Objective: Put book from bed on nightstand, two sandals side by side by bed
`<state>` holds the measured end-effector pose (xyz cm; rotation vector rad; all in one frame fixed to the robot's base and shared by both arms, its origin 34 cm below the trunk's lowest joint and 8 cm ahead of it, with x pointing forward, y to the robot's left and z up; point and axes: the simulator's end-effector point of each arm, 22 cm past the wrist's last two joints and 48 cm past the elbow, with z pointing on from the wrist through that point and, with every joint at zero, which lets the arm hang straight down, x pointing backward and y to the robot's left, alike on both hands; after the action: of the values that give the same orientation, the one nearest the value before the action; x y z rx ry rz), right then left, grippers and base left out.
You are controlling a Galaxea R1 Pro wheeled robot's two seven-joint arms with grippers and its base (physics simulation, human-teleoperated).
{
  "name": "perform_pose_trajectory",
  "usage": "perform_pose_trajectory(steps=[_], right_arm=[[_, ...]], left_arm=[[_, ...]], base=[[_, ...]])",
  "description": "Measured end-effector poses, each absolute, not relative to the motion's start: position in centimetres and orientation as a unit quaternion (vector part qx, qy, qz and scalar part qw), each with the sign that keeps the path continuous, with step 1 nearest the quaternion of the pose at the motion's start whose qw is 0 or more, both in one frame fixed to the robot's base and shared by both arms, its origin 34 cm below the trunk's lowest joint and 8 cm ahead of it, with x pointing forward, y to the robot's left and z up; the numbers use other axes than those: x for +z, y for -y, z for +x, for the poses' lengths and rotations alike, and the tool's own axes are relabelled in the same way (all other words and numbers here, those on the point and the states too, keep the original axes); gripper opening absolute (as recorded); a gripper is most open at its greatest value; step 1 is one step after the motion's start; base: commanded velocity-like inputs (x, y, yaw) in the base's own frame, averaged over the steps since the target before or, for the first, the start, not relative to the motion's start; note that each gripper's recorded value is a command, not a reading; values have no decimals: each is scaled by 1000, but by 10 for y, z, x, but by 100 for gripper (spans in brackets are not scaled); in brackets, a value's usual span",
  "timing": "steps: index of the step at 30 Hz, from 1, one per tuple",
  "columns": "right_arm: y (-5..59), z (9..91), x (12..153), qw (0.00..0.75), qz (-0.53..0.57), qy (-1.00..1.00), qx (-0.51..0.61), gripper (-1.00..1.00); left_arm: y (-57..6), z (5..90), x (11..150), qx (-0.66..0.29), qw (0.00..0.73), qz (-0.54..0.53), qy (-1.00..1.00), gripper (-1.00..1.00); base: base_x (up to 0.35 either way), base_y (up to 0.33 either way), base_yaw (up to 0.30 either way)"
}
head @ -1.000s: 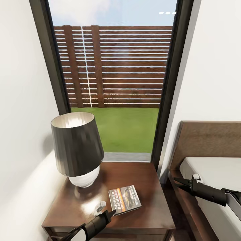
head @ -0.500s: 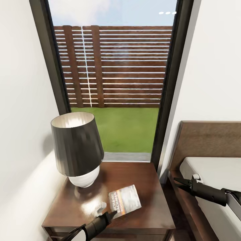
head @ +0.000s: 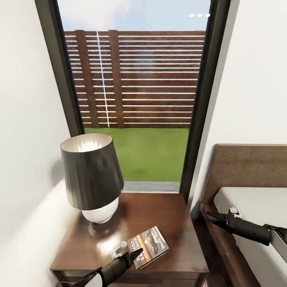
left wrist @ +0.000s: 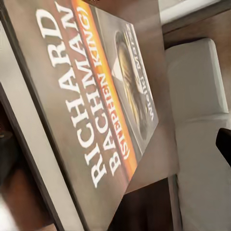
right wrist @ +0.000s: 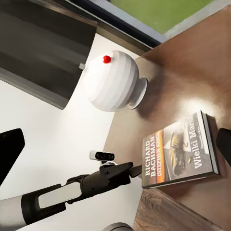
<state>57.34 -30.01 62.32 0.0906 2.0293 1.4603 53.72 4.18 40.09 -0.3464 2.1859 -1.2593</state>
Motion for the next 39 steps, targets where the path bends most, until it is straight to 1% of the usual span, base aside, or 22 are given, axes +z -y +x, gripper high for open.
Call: perform_pose_trajectory(steps=[39], right_arm=[[300, 581, 656, 314, 35, -770, 554, 100]], left_arm=[[-41, 545, 434, -473, 293, -129, -821, 100]], base=[[0, 0, 0]])
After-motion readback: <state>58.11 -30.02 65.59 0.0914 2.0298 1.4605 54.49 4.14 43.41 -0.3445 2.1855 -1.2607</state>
